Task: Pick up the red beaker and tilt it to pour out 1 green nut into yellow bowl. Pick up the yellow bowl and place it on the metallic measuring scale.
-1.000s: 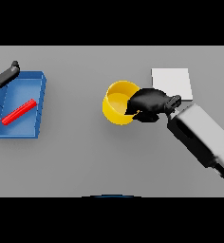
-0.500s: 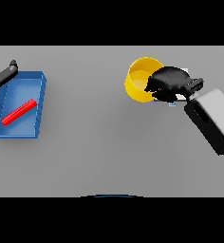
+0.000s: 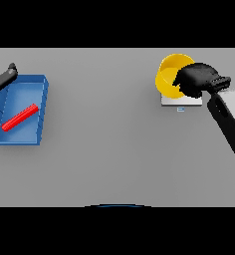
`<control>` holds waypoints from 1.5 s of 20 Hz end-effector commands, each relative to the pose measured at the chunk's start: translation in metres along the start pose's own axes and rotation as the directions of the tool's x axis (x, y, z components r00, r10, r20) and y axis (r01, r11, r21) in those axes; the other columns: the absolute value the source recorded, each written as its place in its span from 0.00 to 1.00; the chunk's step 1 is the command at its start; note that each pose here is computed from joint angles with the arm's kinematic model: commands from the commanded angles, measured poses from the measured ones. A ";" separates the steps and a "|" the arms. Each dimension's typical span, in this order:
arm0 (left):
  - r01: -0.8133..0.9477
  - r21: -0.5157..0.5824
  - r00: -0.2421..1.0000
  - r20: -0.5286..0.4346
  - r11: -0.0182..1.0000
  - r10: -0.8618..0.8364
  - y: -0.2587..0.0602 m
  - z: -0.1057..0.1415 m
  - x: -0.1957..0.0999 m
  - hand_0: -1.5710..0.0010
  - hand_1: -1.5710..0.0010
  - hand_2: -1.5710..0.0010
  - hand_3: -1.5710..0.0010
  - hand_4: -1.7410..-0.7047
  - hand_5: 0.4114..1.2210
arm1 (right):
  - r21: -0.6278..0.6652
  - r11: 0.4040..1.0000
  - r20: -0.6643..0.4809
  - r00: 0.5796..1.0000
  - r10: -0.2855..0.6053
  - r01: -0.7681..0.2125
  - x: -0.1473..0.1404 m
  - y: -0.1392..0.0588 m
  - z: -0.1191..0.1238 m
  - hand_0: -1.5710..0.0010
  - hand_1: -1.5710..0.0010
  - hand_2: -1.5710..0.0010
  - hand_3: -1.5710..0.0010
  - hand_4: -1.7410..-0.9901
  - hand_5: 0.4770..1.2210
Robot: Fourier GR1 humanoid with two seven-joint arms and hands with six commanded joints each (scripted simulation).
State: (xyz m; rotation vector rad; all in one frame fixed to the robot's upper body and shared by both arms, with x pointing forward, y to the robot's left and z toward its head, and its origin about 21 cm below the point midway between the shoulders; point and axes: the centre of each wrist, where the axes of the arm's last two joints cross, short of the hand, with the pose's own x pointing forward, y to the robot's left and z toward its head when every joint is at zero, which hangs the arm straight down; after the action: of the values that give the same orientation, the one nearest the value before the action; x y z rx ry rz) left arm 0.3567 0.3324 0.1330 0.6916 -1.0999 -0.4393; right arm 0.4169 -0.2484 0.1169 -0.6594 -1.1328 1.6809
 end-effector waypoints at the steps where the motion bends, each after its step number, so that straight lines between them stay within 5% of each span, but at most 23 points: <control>1: 0.005 0.008 1.000 -0.007 1.000 -0.005 0.000 -0.001 -0.003 1.00 1.00 1.00 1.00 0.89 0.44 | 0.002 1.000 -0.010 1.000 -0.008 0.008 -0.002 0.004 -0.002 0.03 0.09 0.04 0.06 0.02 1.00; 11: 0.007 0.015 0.999 -0.038 1.000 -0.007 0.003 -0.001 0.000 1.00 1.00 1.00 1.00 0.87 0.46 | 0.026 0.999 -0.069 0.997 -0.021 0.023 -0.026 0.019 -0.009 0.11 0.23 0.16 0.01 0.01 1.00; 14: 0.002 0.010 0.999 -0.032 1.000 -0.001 0.002 -0.003 -0.001 1.00 1.00 1.00 1.00 0.87 0.44 | 0.020 0.999 -0.075 0.996 -0.048 0.050 -0.025 0.017 -0.011 0.10 0.22 0.11 0.02 0.02 1.00; 15: 0.003 0.010 1.000 -0.029 1.000 -0.002 0.002 -0.004 -0.001 1.00 1.00 1.00 1.00 0.87 0.45 | 0.025 0.998 -0.086 0.994 -0.060 0.063 -0.024 0.018 -0.013 0.11 0.25 0.18 0.02 0.09 1.00; 16: 0.004 0.007 1.000 -0.023 1.000 -0.003 0.003 -0.003 0.001 1.00 1.00 1.00 1.00 0.87 0.45 | 0.037 0.996 -0.090 0.993 -0.072 0.075 -0.028 0.019 -0.011 0.10 0.27 0.25 0.12 0.13 1.00; 22: -0.005 0.009 0.999 -0.034 1.000 0.006 0.004 -0.003 -0.001 1.00 1.00 1.00 1.00 0.86 0.44 | 0.068 0.991 -0.112 0.987 -0.112 0.120 -0.027 0.018 -0.011 0.55 0.67 0.67 0.54 0.27 0.60; 26: -0.006 0.003 1.000 -0.016 1.000 0.006 0.004 0.000 0.001 1.00 1.00 1.00 1.00 0.86 0.45 | 0.085 0.989 -0.118 0.987 -0.111 0.122 -0.031 0.016 -0.011 0.81 0.86 0.81 0.68 0.34 0.50; 30: 0.001 0.007 1.000 -0.022 1.000 0.000 0.000 0.001 0.005 1.00 1.00 1.00 1.00 0.86 0.45 | 0.084 0.992 -0.098 0.992 -0.084 0.093 -0.034 0.016 -0.012 0.92 0.94 0.91 0.77 0.40 0.45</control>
State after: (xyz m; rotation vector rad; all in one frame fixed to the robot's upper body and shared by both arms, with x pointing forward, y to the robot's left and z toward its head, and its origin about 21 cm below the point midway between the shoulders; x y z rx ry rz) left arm 0.3576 0.3289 0.1366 0.7015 -1.0811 -0.4275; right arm 0.4336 -0.2770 0.0964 -0.6175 -1.0090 1.5983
